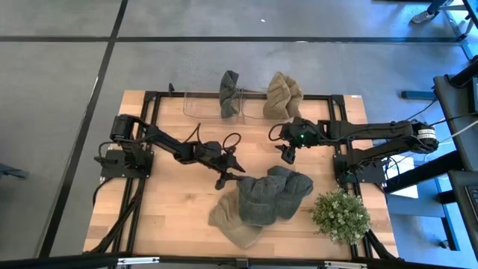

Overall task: Pick & Place hat
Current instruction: Put the left black cap into the left transparent bin

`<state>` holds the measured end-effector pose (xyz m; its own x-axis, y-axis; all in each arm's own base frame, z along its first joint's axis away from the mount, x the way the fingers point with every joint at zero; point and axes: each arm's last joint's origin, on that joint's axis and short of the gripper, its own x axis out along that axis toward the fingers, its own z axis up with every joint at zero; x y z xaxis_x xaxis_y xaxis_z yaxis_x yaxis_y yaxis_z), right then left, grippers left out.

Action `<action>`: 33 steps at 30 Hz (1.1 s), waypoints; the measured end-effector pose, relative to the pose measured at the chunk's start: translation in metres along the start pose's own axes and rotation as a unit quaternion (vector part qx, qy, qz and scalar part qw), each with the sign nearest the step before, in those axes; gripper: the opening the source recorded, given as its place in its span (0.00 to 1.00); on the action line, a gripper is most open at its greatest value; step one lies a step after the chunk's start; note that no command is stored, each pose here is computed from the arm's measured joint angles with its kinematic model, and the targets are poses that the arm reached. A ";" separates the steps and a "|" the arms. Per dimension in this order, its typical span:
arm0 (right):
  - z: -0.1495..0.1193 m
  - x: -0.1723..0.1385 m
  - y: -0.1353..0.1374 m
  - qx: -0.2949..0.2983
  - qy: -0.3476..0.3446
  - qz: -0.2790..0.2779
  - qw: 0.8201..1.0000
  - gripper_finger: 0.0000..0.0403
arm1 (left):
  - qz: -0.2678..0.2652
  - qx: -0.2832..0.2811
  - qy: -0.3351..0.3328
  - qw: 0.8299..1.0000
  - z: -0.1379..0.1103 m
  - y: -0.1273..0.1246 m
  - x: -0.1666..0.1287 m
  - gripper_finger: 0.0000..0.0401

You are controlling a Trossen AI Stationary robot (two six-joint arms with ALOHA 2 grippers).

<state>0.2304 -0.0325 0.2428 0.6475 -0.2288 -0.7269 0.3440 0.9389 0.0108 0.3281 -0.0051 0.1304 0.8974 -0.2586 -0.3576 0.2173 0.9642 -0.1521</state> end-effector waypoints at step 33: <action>0.000 0.000 0.000 0.002 0.000 0.001 1.000 0.63 | -0.005 0.050 0.009 0.999 -0.002 -0.023 0.005 0.38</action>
<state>0.2304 -0.0326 0.2428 0.6484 -0.2273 -0.7266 0.3451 0.9385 0.0143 0.3266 -0.0290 0.1301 0.8882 -0.2693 -0.3723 0.2650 0.9621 -0.0638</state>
